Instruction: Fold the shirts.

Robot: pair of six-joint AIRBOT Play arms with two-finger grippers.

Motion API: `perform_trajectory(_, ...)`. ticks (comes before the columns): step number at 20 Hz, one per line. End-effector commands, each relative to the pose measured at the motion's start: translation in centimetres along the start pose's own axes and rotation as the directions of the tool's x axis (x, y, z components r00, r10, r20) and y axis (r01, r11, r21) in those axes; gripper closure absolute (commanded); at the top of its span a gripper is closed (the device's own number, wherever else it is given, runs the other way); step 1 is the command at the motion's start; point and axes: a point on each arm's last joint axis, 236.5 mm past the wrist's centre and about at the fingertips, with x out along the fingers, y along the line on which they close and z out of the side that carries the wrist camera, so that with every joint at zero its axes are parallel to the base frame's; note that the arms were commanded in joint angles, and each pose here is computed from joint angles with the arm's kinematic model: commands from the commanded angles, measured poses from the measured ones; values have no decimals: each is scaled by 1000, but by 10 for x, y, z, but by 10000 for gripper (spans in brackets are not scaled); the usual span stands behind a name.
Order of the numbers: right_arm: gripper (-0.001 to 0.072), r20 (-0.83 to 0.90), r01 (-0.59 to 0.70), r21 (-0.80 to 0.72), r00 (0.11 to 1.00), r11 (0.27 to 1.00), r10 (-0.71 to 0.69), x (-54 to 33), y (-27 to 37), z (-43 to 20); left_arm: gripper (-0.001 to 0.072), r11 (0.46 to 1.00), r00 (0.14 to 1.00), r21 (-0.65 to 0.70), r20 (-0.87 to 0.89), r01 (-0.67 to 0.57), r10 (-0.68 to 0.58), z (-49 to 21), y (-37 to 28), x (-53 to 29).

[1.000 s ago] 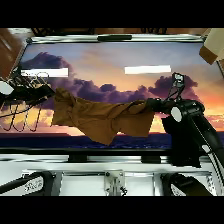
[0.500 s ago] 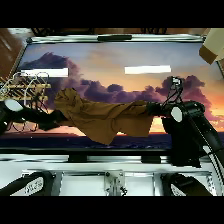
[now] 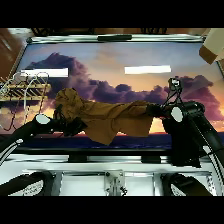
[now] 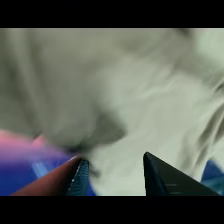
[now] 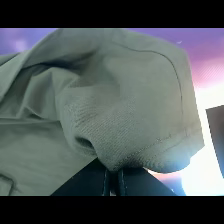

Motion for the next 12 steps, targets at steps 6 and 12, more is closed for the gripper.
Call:
perform_trajectory(6,635,102,6,-85,995,996,3,-34,-4,17,677,892,951,435,208,119,-228,83,-110,-99)
perform_trajectory(12,635,600,-46,-119,793,992,109,-232,2,109,677,662,462,679,721,-319,-517,74,-246,-463)
